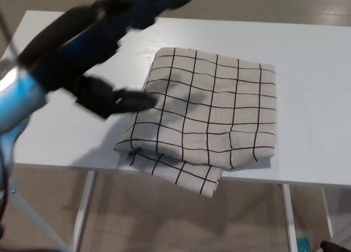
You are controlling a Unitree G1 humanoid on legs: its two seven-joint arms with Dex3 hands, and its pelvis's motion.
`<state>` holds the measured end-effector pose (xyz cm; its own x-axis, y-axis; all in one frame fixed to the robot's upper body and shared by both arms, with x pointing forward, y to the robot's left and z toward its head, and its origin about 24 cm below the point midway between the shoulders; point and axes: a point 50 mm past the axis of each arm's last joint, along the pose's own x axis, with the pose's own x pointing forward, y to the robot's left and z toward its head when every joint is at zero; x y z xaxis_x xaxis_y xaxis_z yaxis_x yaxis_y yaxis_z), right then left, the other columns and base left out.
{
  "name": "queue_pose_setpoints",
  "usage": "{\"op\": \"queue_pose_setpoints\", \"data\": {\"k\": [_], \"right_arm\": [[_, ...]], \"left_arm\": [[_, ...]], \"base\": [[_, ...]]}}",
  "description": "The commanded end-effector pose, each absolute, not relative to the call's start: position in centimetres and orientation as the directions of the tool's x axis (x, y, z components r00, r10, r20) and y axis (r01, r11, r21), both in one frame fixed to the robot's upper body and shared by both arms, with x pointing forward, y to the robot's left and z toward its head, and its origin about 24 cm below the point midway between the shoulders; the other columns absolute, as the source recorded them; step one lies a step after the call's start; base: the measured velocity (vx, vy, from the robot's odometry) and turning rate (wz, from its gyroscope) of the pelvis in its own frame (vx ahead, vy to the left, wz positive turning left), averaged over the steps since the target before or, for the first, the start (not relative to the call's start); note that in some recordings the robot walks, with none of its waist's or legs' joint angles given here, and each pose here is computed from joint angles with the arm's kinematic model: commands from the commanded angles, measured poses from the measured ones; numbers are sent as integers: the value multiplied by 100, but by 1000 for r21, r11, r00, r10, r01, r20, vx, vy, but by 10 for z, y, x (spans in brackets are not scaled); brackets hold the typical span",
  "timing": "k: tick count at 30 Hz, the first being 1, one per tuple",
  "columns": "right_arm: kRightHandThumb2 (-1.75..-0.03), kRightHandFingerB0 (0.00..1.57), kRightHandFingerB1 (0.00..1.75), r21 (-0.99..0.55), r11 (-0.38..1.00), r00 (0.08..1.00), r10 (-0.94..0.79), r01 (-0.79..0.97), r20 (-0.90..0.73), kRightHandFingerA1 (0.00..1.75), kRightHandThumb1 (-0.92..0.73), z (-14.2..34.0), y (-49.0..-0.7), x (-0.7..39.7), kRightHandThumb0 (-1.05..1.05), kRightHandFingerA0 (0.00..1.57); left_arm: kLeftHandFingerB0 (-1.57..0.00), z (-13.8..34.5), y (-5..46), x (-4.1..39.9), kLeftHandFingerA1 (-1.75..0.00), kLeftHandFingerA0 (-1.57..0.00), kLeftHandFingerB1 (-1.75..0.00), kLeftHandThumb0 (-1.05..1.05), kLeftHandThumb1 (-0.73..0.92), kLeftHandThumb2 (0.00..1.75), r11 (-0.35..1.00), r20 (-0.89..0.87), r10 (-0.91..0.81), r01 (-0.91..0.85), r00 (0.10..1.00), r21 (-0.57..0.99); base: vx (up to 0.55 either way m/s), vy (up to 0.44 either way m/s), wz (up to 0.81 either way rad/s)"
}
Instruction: Use the left hand to fold a white towel with checkered patterns in half.
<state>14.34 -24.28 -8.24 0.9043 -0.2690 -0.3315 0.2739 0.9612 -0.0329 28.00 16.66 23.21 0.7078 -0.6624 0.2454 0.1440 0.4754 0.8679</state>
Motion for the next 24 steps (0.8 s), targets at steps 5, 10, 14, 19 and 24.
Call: {"op": "queue_pose_setpoints", "data": {"k": [5,10,14,19,24], "right_arm": [[-57,63,53,-61,946,892,-321,319,-318,49,-58,-66,-272,139,-48,44],[-57,60,51,-80,935,877,-352,345,-327,52,-59,-63,-281,139,-48,48],[-57,59,51,-79,933,874,-358,352,-328,52,-60,-63,-285,138,-48,47],[-57,60,51,-58,927,865,-368,371,-342,53,-59,-65,-284,137,-48,48],[-58,61,53,-37,926,865,-364,375,-346,60,-58,-67,-280,134,-47,52]], "left_arm": [[-9,176,249,174,-27,0,-38,-86,56,94,644,181,-702,504,689,576],[-26,140,274,140,-30,-23,-29,-86,63,60,723,66,-648,586,758,365],[-30,126,282,127,-31,-26,-30,-85,62,60,750,10,-624,595,782,288],[-39,93,293,116,-44,-35,-44,-85,51,89,788,-79,-578,580,812,208],[-50,38,307,116,-39,-53,-36,-81,57,59,854,-262,-465,506,846,118]], "base": [[0,0,0],[0,0,-1],[0,0,0],[0,0,0],[0,0,0]]}}
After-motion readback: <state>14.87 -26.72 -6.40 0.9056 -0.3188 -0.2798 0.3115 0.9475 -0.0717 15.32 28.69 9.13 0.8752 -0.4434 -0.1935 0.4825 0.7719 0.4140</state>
